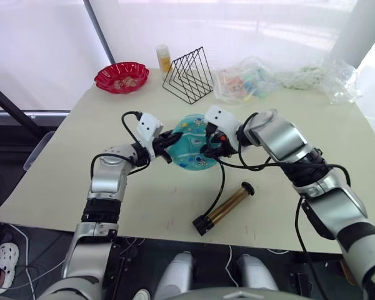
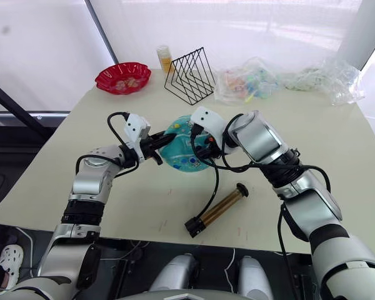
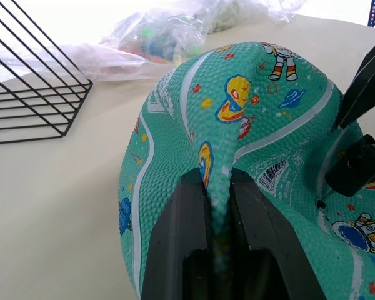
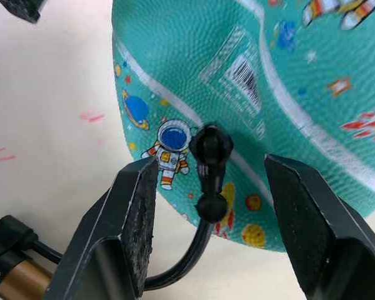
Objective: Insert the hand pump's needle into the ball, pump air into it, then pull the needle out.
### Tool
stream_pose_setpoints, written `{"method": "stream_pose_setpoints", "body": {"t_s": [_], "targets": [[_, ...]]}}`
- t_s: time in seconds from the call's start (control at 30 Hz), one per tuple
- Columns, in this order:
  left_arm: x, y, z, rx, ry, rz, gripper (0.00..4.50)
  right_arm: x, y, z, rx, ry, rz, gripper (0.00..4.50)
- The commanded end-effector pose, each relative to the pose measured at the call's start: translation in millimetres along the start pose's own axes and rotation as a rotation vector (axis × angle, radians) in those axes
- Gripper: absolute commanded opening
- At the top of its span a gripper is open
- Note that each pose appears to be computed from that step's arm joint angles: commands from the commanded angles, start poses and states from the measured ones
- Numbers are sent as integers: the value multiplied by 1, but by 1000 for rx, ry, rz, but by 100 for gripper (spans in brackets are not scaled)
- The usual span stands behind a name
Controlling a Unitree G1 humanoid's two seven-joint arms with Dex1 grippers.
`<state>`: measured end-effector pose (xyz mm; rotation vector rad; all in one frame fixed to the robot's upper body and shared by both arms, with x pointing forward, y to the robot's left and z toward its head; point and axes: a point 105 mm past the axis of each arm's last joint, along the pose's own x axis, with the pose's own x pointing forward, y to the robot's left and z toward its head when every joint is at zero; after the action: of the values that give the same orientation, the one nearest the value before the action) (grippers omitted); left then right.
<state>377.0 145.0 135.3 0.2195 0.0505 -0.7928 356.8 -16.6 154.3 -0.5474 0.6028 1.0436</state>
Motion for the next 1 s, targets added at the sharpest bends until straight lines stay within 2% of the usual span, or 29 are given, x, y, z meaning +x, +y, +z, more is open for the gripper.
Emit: {"method": "stream_pose_setpoints", "body": {"t_s": [0.03,0.87,0.97,1.0], "targets": [[11,-27,-31,-56,99,-97,0,-1,2,13,-29,-20,1,278],[11,-27,-33,-54,105,-99,0,2,-5,21,-19,-49,-26,278],[11,-27,-34,-54,106,-98,0,2,-5,22,-21,-50,-26,197],[11,-27,-34,-54,106,-98,0,2,-5,22,-24,-49,-27,197]]}}
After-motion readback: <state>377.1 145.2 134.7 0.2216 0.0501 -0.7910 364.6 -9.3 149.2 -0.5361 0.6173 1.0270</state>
